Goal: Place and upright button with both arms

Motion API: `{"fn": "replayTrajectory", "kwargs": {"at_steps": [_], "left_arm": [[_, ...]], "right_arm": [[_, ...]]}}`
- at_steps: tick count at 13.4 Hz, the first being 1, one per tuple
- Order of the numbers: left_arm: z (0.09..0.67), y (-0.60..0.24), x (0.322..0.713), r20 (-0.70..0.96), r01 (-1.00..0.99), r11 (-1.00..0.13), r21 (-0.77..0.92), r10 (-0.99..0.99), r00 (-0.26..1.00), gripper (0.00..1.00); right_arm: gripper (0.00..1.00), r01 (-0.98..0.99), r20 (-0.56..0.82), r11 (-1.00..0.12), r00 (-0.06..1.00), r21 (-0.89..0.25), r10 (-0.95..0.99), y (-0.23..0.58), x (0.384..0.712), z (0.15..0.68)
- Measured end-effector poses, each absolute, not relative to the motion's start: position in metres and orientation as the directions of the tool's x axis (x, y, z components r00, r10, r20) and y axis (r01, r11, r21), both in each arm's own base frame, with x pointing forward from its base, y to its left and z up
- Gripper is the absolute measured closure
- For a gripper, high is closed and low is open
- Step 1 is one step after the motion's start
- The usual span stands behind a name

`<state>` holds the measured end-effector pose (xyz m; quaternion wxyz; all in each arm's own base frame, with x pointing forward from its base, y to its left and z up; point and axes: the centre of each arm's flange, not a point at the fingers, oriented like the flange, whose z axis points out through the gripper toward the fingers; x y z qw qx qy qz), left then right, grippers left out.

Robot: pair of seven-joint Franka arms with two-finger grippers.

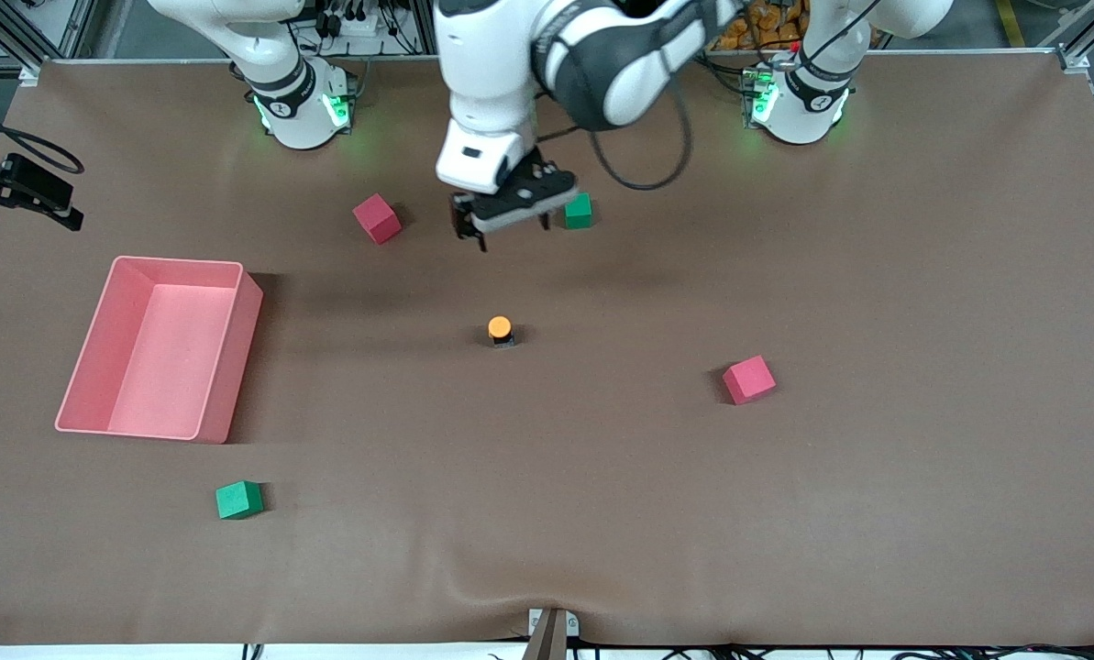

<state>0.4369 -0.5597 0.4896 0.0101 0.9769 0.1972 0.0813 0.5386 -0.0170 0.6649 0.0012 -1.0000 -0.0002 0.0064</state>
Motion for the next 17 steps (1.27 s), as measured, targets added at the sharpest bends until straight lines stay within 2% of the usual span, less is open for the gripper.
{"fn": "replayTrajectory", "kwargs": {"at_steps": [6,17], "left_arm": [[0.538,-0.454,0.511,0.086,0.34,-0.94,0.029,0.342,0.936,0.0],[0.584,-0.287,0.581,0.038,0.19,-0.981,-0.033,0.189,0.981,0.0]], "right_arm": [[0.0,0.0,-0.013,-1.0,1.0,-0.002,0.0,-0.017,0.539,0.665],[0.0,0.001,-0.013,-1.0,1.0,-0.003,0.001,-0.016,0.539,0.664]]}}
